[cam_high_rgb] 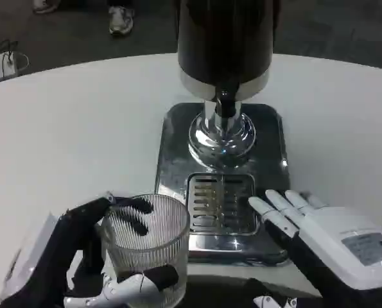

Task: Grasp the cup under the faucet to collect the drink, then remove the cup.

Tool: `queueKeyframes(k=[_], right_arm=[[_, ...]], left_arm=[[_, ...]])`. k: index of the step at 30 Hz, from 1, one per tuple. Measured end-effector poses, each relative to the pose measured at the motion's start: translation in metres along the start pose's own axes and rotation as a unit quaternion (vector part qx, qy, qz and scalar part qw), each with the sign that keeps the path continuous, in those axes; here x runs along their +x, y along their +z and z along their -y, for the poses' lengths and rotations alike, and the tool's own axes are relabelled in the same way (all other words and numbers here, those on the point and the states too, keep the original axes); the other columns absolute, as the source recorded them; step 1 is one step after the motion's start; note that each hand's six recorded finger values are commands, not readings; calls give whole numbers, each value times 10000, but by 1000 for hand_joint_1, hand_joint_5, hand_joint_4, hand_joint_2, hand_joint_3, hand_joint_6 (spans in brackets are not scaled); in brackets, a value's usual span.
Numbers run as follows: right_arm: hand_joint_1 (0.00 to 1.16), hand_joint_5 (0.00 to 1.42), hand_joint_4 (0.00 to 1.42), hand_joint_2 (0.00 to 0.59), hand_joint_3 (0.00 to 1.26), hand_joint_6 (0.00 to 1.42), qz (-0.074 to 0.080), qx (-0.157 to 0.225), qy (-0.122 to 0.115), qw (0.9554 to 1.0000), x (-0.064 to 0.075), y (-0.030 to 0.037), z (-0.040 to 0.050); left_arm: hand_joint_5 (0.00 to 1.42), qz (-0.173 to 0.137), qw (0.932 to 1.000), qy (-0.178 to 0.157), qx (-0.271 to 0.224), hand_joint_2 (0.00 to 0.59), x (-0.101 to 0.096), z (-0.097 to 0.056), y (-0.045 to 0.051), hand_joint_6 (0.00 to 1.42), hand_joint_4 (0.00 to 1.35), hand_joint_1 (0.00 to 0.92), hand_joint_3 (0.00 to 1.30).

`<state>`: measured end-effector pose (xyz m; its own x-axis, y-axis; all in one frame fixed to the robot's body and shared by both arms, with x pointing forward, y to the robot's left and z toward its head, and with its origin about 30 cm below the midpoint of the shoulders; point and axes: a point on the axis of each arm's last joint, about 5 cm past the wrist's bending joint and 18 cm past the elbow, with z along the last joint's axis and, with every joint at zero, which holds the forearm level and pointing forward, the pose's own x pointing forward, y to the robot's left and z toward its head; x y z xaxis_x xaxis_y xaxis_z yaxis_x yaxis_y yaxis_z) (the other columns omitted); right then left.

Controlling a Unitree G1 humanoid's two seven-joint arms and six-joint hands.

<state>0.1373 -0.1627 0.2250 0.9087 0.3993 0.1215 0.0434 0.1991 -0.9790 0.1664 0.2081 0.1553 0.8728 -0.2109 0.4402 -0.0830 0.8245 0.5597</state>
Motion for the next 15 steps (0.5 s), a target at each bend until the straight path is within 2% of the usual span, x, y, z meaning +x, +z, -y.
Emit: queueKeyframes(k=[15], right_arm=[[529,0,0,437,62,0,-12,5,10,10000,8,-7,-3]], left_arm=[[1340,2,10000,-6,-5,0,0,3,1,1424,1148,589,989]])
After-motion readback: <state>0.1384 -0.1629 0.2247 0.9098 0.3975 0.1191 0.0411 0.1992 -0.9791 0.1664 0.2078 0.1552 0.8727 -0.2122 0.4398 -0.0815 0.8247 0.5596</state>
